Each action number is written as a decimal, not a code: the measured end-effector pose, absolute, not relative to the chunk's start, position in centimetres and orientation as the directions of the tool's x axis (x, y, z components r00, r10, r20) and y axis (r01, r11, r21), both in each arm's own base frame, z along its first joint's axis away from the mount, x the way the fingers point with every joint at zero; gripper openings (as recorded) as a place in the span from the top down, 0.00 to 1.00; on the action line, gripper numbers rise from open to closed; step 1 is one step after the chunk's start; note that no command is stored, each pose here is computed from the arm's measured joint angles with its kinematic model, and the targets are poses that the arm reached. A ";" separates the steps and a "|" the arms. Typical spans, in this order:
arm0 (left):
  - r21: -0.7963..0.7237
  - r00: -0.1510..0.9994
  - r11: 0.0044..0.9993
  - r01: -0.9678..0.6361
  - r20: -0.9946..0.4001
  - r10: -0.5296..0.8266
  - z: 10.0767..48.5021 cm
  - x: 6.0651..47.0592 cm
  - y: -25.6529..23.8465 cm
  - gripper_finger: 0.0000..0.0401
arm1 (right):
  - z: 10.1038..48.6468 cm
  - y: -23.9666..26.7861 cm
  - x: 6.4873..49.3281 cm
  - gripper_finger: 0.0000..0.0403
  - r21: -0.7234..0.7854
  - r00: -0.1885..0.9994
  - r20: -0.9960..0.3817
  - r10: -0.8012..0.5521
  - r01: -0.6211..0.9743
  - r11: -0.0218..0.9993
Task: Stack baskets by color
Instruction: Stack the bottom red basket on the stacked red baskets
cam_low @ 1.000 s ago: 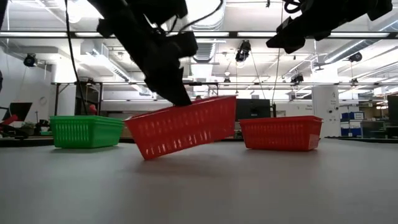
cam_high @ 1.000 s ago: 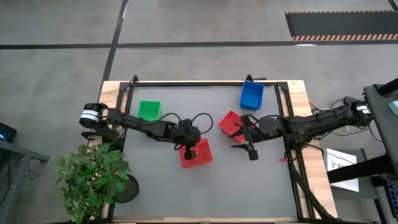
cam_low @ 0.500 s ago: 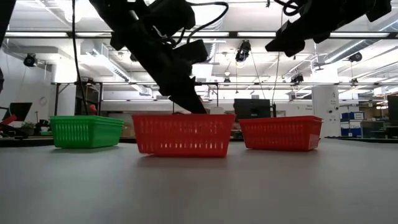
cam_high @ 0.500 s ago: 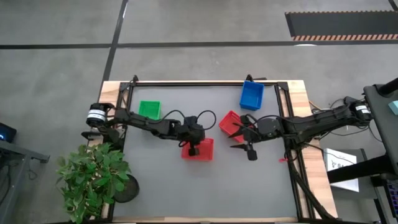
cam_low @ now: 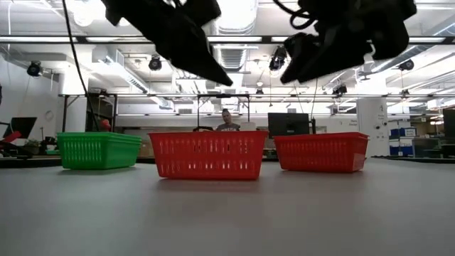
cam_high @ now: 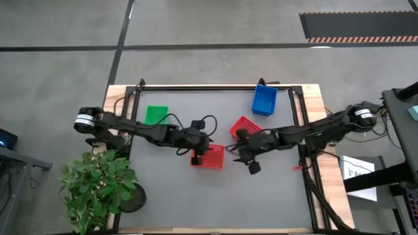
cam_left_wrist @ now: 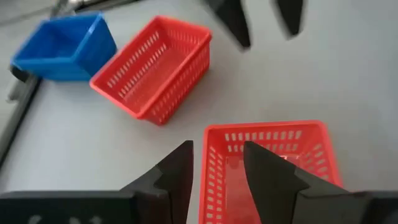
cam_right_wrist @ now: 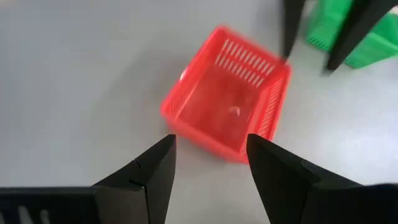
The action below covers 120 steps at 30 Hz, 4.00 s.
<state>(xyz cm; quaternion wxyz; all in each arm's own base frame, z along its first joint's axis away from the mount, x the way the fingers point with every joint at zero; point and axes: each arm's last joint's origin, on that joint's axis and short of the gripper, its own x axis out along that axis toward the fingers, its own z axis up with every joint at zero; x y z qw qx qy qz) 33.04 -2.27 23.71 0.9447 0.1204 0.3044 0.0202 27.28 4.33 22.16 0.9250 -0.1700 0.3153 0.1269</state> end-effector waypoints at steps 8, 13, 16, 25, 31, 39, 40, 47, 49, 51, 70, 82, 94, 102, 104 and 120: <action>0.298 0.859 0.954 0.015 -0.492 0.140 24.4 31.3 -3.6 0.69 | 21.1 4.3 31.3 0.55 -0.346 0.623 -0.777 0.091 -0.543 0.765; 0.294 0.874 0.956 -0.004 -0.463 0.146 24.8 30.4 -3.6 0.69 | 19.9 4.2 34.0 0.58 -0.332 0.513 -0.855 0.071 -0.649 0.684; 0.290 0.879 0.957 -0.006 -0.454 0.144 24.8 30.0 -3.5 0.69 | 19.1 4.1 35.5 0.60 -0.299 0.445 -0.894 0.058 -0.689 0.660; 0.290 0.879 0.957 0.004 -0.458 0.135 24.5 29.5 -3.8 0.69 | 16.8 4.1 38.5 0.71 -0.251 0.348 -0.937 0.043 -0.751 0.611; 0.289 0.879 0.957 0.005 -0.458 0.134 24.5 29.5 -3.8 0.69 | 16.4 4.2 38.8 0.94 -0.246 0.327 -0.944 0.042 -0.785 0.568; 0.292 0.879 0.956 0.001 -0.456 0.139 24.5 29.5 -3.9 0.69 | 18.3 4.8 38.0 0.98 -0.260 0.352 -0.935 0.043 -0.763 0.592; 0.297 0.878 0.955 -0.007 -0.454 0.148 24.5 29.5 -3.8 0.69 | 18.8 5.0 37.8 0.98 -0.258 0.356 -0.934 0.046 -0.755 0.602; 0.337 0.887 0.936 -0.104 -0.394 0.241 25.9 28.8 -4.1 0.69 | 21.5 5.0 35.7 0.98 -0.196 0.321 -0.946 0.036 -0.659 0.726; 0.334 0.898 0.937 -0.102 -0.375 0.231 26.3 28.5 -4.4 0.69 | 22.6 4.8 34.8 0.98 -0.198 0.315 -0.949 0.015 -0.632 0.750; 0.334 0.903 0.938 -0.090 -0.371 0.219 26.6 28.1 -4.7 0.69 | 23.7 4.6 33.8 0.98 -0.204 0.316 -0.949 -0.001 -0.610 0.765; 0.333 0.936 0.939 -0.082 -0.299 0.187 26.9 26.8 -5.2 0.69 | 25.1 0.5 21.5 0.98 -0.401 0.470 -0.882 -0.040 -0.701 0.590; 0.331 0.937 0.940 -0.083 -0.296 0.187 26.9 26.8 -5.2 0.69 | 24.2 -0.7 19.8 0.98 -0.412 0.489 -0.870 -0.062 -0.651 0.638; 0.331 0.936 0.940 -0.082 -0.298 0.187 26.8 26.8 -5.2 0.69 | 22.6 -0.7 20.5 0.98 -0.356 0.403 -0.913 -0.064 -0.712 0.605; 0.330 0.936 0.940 -0.083 -0.297 0.187 26.8 26.8 -5.2 0.69 | 21.5 -0.7 21.0 0.98 -0.304 0.332 -0.941 -0.069 -0.735 0.606; 0.330 0.937 0.940 -0.083 -0.297 0.187 26.8 26.8 -5.2 0.69 | 21.3 -0.8 21.1 0.98 -0.310 0.319 -0.943 -0.096 -0.734 0.605; 0.329 0.937 0.941 -0.083 -0.296 0.186 26.8 26.8 -5.2 0.69 | 20.0 -1.1 21.9 0.86 -0.307 0.263 -0.950 -0.168 -0.693 0.653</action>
